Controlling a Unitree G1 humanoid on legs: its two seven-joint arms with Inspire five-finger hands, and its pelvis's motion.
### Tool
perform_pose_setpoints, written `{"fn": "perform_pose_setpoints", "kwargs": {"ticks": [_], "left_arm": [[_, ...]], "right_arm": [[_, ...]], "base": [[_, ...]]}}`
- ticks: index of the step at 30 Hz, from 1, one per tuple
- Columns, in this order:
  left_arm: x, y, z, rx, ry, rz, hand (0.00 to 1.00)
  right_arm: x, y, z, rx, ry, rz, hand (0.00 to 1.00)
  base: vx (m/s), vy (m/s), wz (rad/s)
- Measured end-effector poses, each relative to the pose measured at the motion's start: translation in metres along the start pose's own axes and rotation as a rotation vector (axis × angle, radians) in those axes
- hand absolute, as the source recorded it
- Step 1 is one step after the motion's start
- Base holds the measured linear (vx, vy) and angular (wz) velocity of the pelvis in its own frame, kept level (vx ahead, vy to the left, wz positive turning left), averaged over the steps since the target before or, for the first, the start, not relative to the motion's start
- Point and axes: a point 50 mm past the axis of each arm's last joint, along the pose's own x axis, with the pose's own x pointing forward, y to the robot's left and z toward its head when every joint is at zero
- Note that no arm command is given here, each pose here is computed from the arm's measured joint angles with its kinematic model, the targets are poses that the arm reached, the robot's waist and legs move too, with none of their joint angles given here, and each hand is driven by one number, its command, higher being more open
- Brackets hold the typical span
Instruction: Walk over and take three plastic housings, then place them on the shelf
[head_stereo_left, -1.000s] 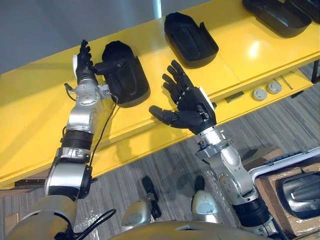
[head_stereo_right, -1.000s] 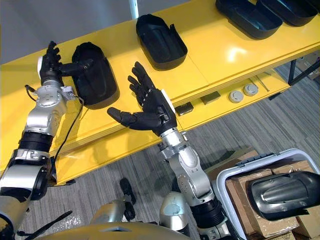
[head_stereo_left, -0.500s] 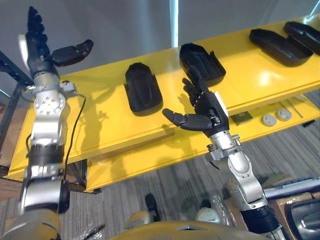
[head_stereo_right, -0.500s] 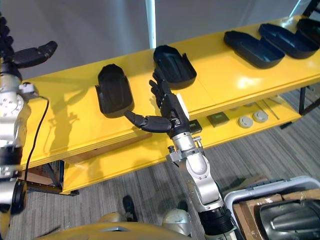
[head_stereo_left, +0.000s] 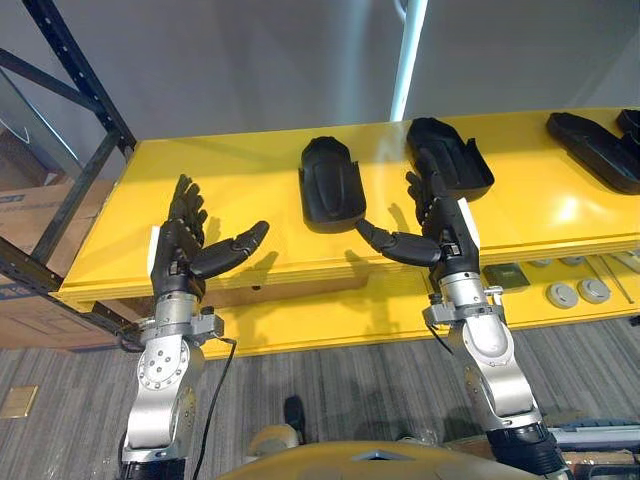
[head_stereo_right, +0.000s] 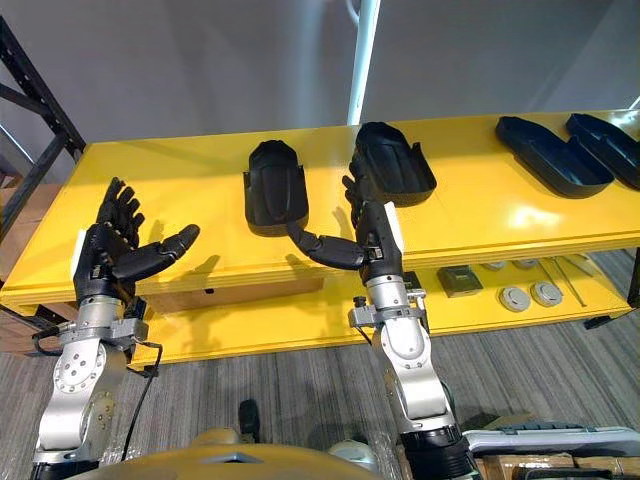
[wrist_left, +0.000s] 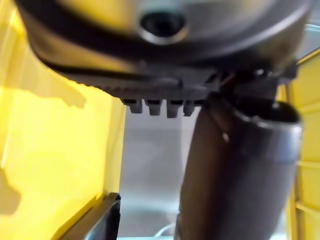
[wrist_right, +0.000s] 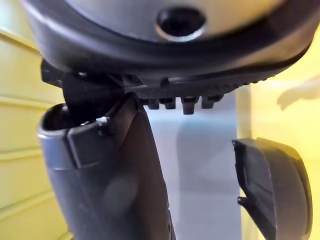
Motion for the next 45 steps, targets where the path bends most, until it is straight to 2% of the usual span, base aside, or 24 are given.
{"fn": "perform_pose_setpoints", "kwargs": {"ticks": [4,11,17,22,30,41,45], "left_arm": [[0.003,-0.012,0.0,-0.02,-0.008,-0.064,1.0],[0.008,-0.019,0.006,-0.046,-0.08,-0.059,1.0],[0.014,-0.021,0.015,-0.062,-0.138,-0.074,1.0],[0.011,-0.017,0.016,-0.074,-0.138,-0.101,1.0],[0.002,-0.005,0.01,-0.087,-0.1,-0.087,1.0],[0.001,-0.006,0.009,-0.085,-0.094,-0.116,1.0],[0.001,-0.009,0.008,-0.082,-0.093,-0.136,1.0]], "right_arm": [[0.001,-0.001,-0.011,-0.01,0.046,0.0,1.0],[0.02,0.004,-0.005,-0.318,-0.004,0.11,1.0],[0.043,-0.002,0.016,-0.644,-0.097,0.297,1.0],[0.055,-0.009,0.026,-0.784,-0.114,0.374,1.0],[0.058,-0.005,0.012,-0.909,-0.051,0.519,1.0],[0.091,-0.022,-0.019,-1.007,0.174,0.524,1.0],[0.097,-0.021,-0.018,-1.017,0.171,0.534,1.0]], "base": [[0.0,0.0,0.0],[0.03,-0.01,0.03],[0.03,-0.003,0.14],[-0.02,0.024,0.13],[-0.03,0.023,0.07],[0.01,0.004,0.04],[0.03,-0.007,0.07]]}}
